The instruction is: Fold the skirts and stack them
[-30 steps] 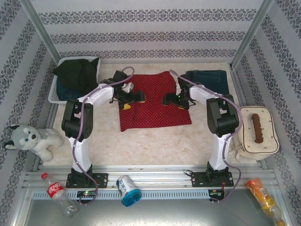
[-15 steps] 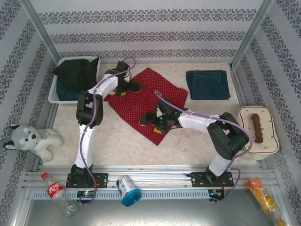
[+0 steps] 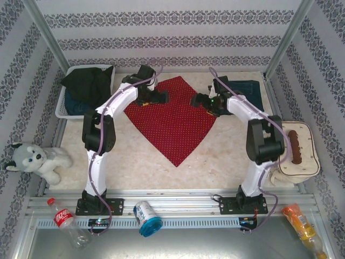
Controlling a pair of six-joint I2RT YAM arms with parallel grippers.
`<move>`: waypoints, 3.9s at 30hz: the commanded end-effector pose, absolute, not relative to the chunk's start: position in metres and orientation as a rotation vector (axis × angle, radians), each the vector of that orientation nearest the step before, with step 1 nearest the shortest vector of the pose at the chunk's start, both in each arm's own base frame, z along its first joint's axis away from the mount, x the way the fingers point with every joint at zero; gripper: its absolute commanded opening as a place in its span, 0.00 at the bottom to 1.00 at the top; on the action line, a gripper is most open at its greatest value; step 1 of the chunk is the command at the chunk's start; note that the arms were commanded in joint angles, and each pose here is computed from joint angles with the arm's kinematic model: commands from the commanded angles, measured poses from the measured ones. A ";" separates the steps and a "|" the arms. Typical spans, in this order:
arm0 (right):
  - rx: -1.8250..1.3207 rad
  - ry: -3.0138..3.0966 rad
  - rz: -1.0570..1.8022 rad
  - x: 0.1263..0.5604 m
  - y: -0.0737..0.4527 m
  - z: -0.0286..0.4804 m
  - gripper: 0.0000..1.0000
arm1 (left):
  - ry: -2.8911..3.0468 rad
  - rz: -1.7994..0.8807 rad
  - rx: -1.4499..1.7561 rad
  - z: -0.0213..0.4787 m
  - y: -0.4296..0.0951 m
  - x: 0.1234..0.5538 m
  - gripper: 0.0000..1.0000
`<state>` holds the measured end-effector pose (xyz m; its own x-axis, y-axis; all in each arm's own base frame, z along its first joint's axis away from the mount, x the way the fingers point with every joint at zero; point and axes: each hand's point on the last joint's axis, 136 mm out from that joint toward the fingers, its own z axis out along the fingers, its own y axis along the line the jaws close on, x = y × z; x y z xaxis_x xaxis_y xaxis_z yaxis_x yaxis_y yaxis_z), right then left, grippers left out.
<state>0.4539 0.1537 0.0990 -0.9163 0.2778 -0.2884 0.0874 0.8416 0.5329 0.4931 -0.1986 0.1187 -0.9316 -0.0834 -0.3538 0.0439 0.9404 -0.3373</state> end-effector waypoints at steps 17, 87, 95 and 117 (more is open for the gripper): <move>0.505 2.671 1.141 0.332 0.290 0.080 0.98 | 2.830 -0.591 -0.109 0.025 -0.205 0.550 1.00; 0.269 3.220 0.743 0.199 0.211 0.009 0.98 | 2.557 -0.513 -1.174 0.024 -0.087 0.280 1.00; 0.412 2.994 0.694 0.216 0.190 0.062 0.98 | 2.518 -0.545 -1.138 0.071 -0.083 0.274 1.00; 0.816 2.823 0.848 0.216 0.181 0.047 0.98 | 2.477 -0.310 -1.383 0.026 -0.031 0.219 0.57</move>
